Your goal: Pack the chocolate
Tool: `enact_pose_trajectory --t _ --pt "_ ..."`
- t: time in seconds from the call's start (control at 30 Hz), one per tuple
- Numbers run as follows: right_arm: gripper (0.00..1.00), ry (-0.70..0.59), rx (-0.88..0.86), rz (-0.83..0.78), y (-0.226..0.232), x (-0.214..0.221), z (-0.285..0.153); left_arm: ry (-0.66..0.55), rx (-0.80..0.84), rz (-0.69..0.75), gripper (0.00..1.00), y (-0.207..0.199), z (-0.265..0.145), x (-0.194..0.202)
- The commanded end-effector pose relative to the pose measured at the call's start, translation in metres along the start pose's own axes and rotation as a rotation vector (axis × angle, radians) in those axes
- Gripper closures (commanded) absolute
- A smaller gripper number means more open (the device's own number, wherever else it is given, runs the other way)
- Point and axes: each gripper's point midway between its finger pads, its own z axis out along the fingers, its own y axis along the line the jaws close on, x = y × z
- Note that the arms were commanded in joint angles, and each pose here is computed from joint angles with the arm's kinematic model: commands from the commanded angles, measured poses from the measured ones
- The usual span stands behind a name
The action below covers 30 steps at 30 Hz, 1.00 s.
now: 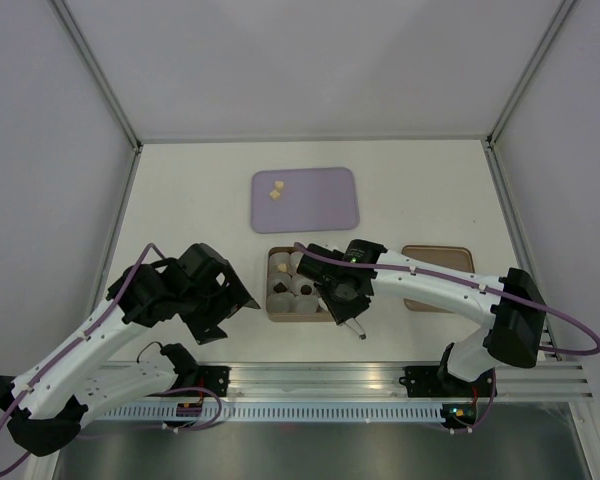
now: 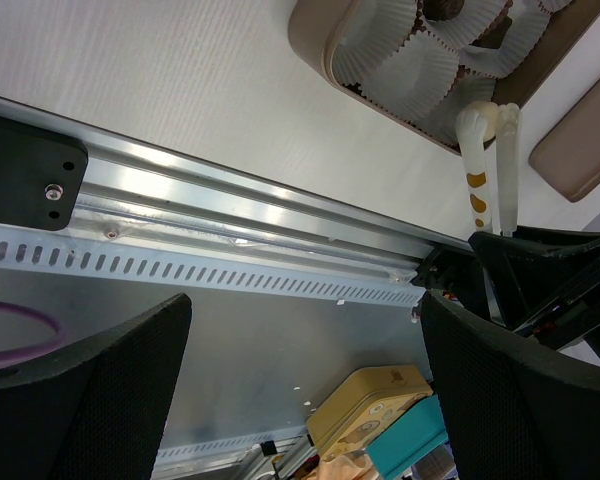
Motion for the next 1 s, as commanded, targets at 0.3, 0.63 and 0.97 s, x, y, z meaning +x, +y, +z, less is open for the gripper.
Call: enact_pose_trajectory --t 0.3,0.63,0.97 --pt "0.59 -0.033 0.026 0.008 -0.003 -0.008 -0.002 0.011 0.022 -0.015 0.00 -0.004 -0.009 0.002" --pt "0.52 -0.060 0.005 0.017 -0.001 -0.012 -0.016 0.012 0.016 -0.009 0.00 -0.002 -0.008 0.002" --pt "0.57 -0.262 -0.050 0.038 0.016 -0.073 -0.079 0.017 0.013 0.000 0.00 -0.001 -0.007 0.003"
